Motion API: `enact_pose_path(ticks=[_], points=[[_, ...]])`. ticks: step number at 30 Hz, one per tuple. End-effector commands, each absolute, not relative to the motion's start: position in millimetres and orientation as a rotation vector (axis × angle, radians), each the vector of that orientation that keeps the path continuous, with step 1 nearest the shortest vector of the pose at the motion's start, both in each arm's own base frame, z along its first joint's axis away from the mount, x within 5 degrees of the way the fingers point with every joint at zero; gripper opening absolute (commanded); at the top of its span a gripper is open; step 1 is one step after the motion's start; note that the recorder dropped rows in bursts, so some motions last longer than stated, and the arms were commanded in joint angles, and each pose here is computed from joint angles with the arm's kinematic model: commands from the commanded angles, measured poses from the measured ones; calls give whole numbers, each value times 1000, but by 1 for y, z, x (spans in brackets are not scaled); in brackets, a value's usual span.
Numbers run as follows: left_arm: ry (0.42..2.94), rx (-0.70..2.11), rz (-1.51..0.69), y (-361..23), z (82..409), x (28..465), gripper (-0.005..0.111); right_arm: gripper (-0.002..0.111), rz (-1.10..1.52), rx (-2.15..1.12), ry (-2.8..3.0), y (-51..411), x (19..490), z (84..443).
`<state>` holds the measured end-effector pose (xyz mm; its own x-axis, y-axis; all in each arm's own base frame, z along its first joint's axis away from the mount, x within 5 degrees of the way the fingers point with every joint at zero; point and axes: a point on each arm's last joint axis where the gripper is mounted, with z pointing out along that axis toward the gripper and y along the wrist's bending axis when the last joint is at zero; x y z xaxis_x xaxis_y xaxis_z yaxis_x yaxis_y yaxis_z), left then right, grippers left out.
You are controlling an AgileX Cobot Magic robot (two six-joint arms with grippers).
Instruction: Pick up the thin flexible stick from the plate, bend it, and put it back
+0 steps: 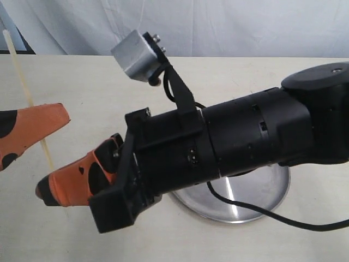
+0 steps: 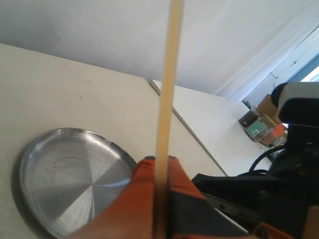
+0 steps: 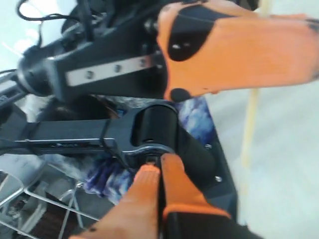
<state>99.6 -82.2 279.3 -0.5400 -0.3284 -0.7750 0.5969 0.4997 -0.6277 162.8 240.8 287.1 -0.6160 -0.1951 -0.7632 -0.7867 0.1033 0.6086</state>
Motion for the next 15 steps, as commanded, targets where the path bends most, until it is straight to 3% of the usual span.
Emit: enact_pose_path(ticks=[1, 6, 8, 13, 15], points=[[1769, 227, -1246, -84, 281, 98, 0, -1, 1410, -1017, 1900, 239, 166, 283], [1768, 228, -1248, -84, 281, 98, 0, 0, 1374, -1005, 1918, 238, 168, 282], [1768, 230, -1249, -84, 281, 98, 0, 8, 1366, -1000, 1920, 238, 169, 281], [1766, 239, -1260, -85, 282, 97, 0, 54, 1329, -972, 1934, 238, 172, 280], [1773, 221, -1286, -85, 282, 97, 0, 62, 1309, -949, 1945, 237, 175, 279]])
